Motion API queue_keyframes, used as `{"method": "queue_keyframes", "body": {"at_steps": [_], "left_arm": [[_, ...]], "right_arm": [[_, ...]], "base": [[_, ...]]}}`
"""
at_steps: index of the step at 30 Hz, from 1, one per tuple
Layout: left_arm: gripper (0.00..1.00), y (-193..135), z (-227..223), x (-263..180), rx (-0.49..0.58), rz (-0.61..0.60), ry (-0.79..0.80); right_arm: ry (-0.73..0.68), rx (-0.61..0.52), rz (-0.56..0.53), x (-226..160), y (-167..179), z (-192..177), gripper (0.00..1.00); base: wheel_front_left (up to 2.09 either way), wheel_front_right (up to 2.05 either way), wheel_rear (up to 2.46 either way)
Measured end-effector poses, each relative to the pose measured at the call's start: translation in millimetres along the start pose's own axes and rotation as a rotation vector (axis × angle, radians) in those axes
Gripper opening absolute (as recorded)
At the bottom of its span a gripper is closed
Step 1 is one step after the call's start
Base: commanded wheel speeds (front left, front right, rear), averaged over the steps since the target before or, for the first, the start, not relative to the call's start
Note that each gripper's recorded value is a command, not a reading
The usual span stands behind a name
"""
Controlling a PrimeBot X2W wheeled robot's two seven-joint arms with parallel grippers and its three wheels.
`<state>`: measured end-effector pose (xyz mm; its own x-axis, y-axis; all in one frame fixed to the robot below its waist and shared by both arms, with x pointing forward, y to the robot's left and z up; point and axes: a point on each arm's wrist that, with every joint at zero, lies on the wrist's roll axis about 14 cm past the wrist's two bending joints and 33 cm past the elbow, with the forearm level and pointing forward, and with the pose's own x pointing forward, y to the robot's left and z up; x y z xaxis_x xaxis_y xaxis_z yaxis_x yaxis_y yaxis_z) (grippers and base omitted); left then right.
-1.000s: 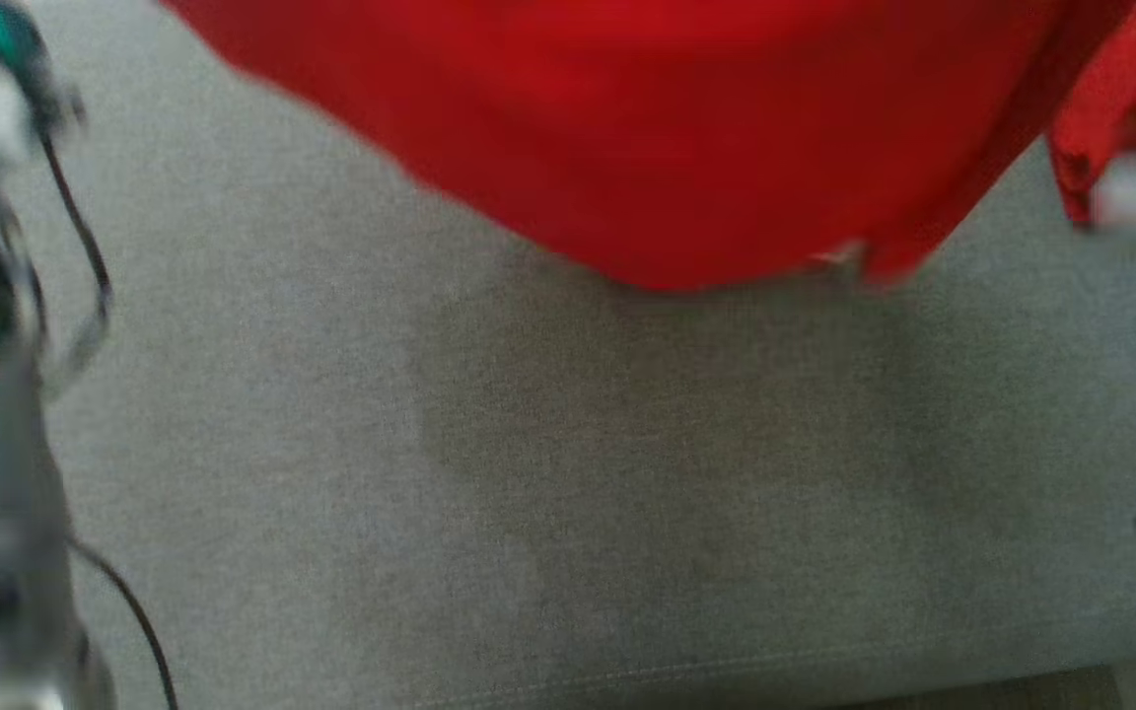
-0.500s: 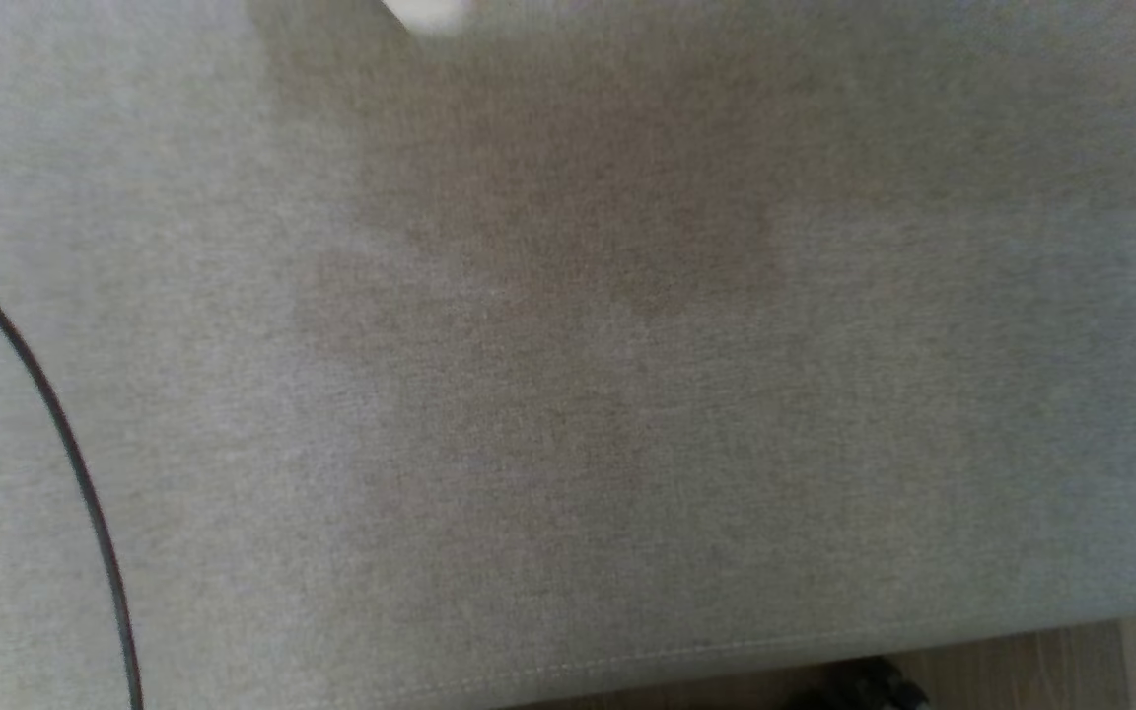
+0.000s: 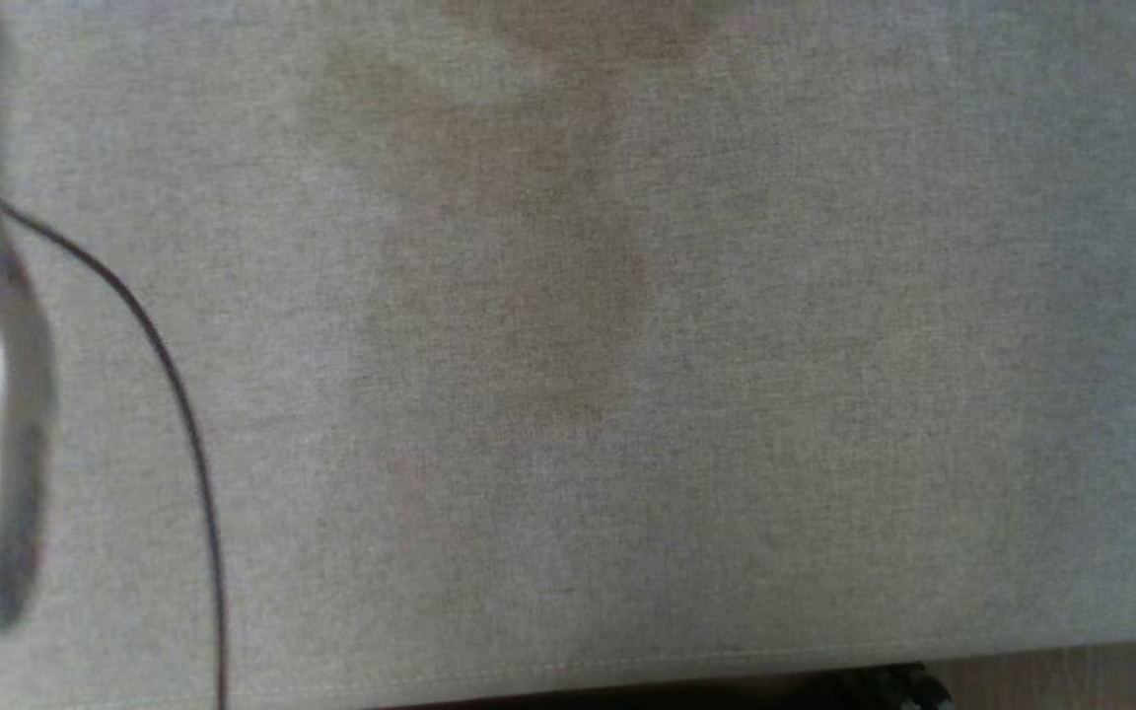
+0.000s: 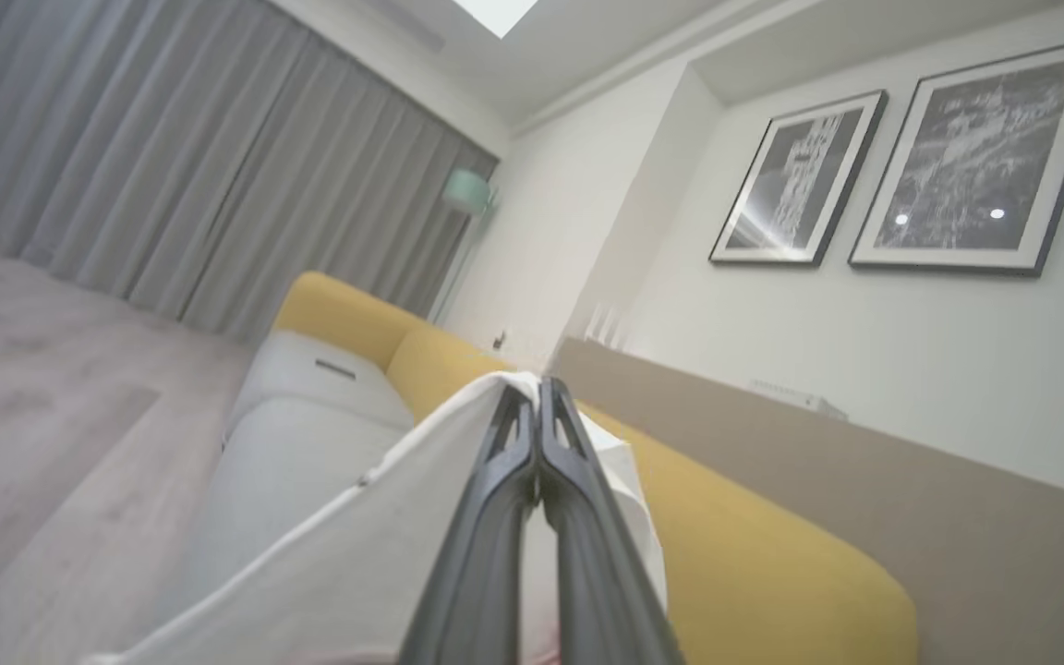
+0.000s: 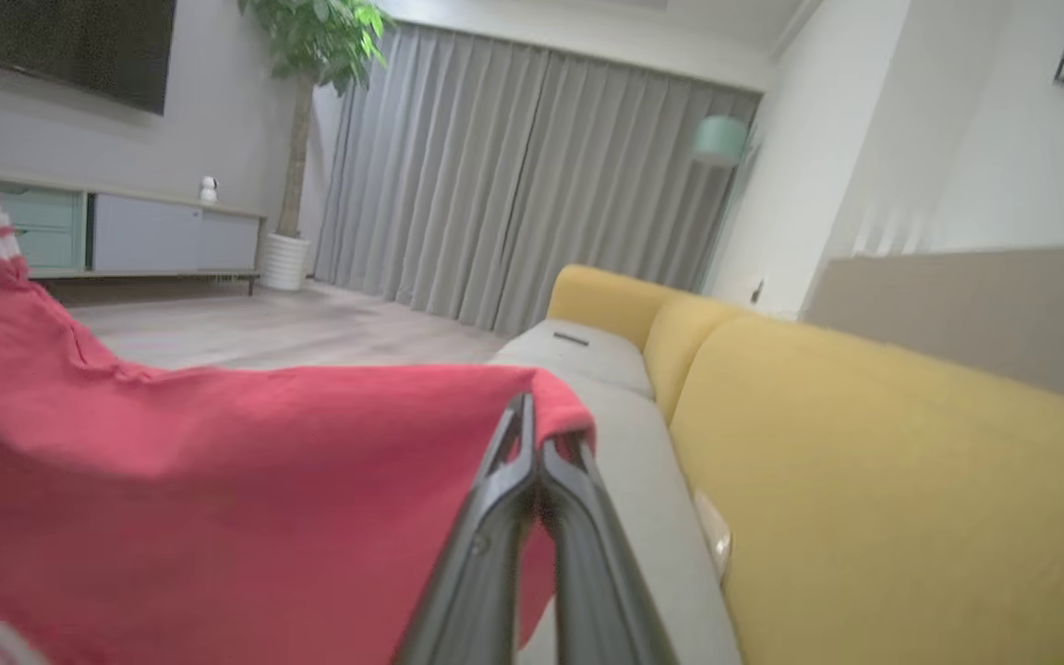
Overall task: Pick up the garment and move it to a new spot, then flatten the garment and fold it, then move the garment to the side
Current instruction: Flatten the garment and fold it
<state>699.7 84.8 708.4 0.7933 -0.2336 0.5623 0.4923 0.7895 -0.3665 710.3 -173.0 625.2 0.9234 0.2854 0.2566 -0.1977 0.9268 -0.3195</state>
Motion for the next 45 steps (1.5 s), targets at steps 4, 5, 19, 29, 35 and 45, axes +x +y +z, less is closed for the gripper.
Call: {"method": "queue_keyframes", "body": {"at_steps": [4,5,19,29,35,45], "left_arm": [[0.0,17.5,-58.9,-73.8,-0.092,0.068,0.184],[0.0,22.7,-63.7,-89.8,-0.106,0.088,0.211],[0.0,12.3,-47.5,-275.9,-0.19,0.274,0.401],[0.0,-22.0,-42.1,-381.2,-0.219,0.396,0.531],[0.0,-38.2,-49.3,-425.3,-0.251,0.452,0.612],[0.0,-68.3,-64.2,-489.1,-0.312,0.494,0.842]], "right_arm": [[0.125,0.098,0.019,-35.0,23.6,-49.2,0.0],[0.146,0.121,0.017,-43.8,26.4,-55.7,0.0],[0.221,0.384,-0.028,-185.9,48.6,-51.4,0.0],[0.338,0.437,-0.019,-276.5,67.4,-40.4,0.0],[0.461,0.476,-0.012,-327.8,90.4,-43.1,0.0],[0.692,0.5,-0.038,-398.6,98.7,-56.6,0.0]], "base": [[0.0,0.0,0.0],[0.0,0.0,0.0],[0.0,0.0,0.0],[0.0,0.0,0.0],[0.0,0.0,0.0],[0.0,0.0,0.0]]}}
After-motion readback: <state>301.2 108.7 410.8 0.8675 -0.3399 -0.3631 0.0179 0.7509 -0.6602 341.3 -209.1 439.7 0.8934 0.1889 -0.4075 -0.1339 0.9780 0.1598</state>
